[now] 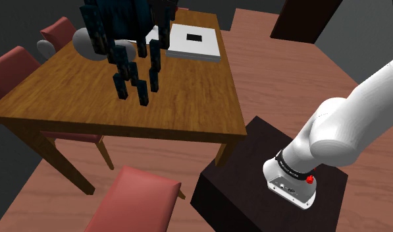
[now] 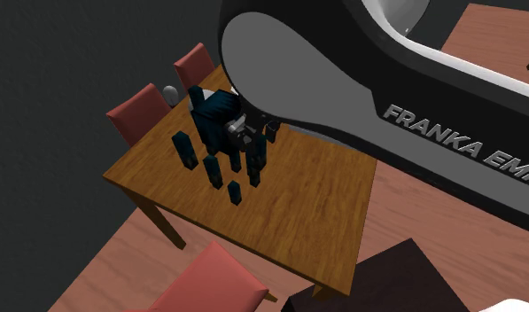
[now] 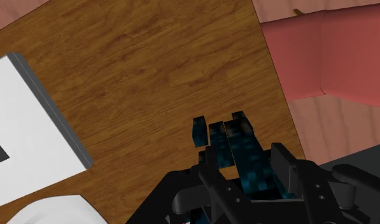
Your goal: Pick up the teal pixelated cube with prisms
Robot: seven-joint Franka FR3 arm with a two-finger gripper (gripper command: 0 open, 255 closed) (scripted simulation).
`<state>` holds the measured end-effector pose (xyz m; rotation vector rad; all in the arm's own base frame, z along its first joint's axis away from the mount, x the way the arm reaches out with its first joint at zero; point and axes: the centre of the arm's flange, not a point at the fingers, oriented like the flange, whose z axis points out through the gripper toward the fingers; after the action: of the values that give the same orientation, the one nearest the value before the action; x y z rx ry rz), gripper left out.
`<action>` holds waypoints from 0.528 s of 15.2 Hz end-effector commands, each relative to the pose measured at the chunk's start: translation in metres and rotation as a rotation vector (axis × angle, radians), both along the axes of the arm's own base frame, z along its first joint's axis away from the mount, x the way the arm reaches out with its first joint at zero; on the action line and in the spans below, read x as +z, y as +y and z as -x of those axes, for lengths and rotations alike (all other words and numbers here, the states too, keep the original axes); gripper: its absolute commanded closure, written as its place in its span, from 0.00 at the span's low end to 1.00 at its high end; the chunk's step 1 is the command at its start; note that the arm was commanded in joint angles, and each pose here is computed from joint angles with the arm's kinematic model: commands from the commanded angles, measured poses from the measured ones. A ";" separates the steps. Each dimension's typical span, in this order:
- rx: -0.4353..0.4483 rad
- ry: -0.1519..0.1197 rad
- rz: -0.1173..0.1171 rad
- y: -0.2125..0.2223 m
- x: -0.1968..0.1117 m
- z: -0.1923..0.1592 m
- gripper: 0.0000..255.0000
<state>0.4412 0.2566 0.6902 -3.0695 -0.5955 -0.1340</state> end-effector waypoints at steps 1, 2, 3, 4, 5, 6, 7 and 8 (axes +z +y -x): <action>0.000 0.002 0.000 0.000 -0.001 0.000 1.00; 0.000 0.002 0.000 0.000 -0.001 0.000 1.00; 0.000 0.002 0.000 0.000 -0.001 0.000 1.00; 0.000 0.002 0.000 0.000 -0.001 0.000 1.00; 0.000 0.002 0.000 0.000 -0.001 0.000 1.00; 0.000 0.002 0.000 0.000 -0.001 -0.001 1.00; 0.000 0.001 0.000 0.000 -0.001 -0.001 1.00; 0.000 0.001 0.000 0.000 0.004 -0.001 1.00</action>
<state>0.4414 0.2565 0.6917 -3.0697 -0.5959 -0.1313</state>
